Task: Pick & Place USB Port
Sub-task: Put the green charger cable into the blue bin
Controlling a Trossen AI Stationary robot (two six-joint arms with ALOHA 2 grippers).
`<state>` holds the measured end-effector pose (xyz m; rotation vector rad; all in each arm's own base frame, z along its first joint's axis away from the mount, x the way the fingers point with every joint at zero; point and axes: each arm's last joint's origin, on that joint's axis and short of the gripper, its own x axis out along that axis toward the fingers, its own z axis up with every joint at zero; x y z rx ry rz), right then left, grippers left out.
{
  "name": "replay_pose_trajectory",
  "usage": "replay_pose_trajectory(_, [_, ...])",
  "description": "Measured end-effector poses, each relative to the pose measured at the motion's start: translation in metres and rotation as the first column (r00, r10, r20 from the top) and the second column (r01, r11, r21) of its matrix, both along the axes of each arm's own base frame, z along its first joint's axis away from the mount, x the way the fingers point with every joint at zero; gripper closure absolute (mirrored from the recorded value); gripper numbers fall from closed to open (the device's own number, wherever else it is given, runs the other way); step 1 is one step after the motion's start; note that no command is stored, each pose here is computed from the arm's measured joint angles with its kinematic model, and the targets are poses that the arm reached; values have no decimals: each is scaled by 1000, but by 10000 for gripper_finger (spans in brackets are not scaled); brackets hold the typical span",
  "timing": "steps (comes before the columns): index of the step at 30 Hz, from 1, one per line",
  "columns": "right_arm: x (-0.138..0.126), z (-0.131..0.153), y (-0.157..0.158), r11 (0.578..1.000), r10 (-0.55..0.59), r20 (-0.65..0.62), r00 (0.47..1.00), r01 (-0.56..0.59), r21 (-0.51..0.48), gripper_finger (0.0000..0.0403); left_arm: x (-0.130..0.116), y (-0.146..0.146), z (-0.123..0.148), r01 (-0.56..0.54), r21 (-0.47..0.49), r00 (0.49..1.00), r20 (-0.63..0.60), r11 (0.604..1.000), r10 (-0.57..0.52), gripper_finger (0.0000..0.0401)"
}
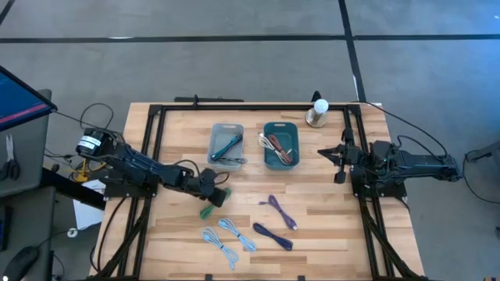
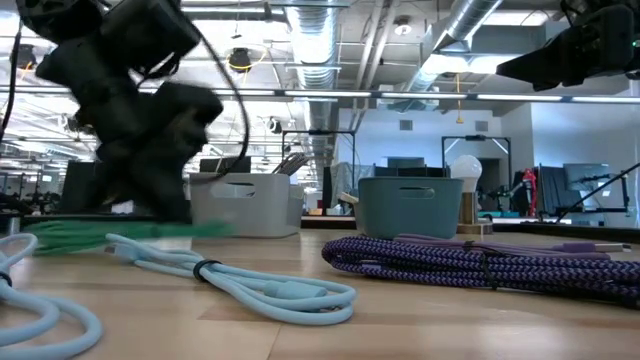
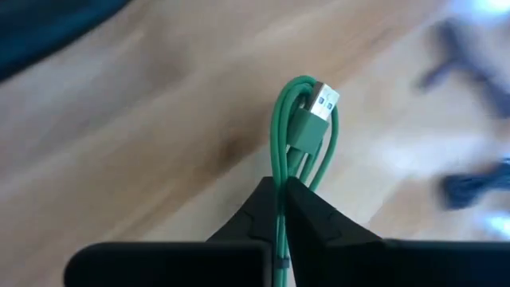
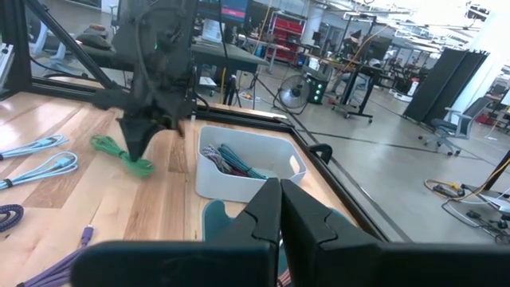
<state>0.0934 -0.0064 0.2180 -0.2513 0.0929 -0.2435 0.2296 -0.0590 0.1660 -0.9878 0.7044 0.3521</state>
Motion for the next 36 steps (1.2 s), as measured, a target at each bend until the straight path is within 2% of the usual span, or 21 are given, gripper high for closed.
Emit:
replay_pose_trajectory(8, [0, 0, 0, 1000, 0, 1, 1000, 0, 13, 403, 5, 7, 51, 30, 128, 976, 210, 991, -57, 394])
replay_pose_trajectory(12, [0, -2, 0, 998, -1, -9, 1000, 2, 60, 403, 7, 9, 76, 52, 255, 949, 290, 966, -127, 394])
replay_pose_trajectory(16, [0, -2, 0, 998, -1, -9, 1000, 2, 60, 403, 11, 9, 100, 52, 394, 919, 341, 918, -199, 394])
replay_pose_trajectory(21, [1, 1, 0, 997, -2, 29, 1000, 0, 73, 403, 16, 12, 116, 44, 541, 888, 363, 840, -280, 394])
replay_pose_trajectory(25, [6, 5, 0, 997, -4, 58, 998, 0, 75, 403, 18, 28, 118, 24, 641, 899, 322, 767, -297, 394])
replay_pose_trajectory(29, [16, 4, -2, 998, -24, 41, 999, 21, 63, 403, 21, 54, 120, -11, 697, 908, 307, 717, -284, 394])
replay_pose_trajectory(36, [37, 4, -13, 994, -94, 44, 995, 92, 53, 403, 21, 98, 131, -43, 741, 859, 371, 671, -354, 394])
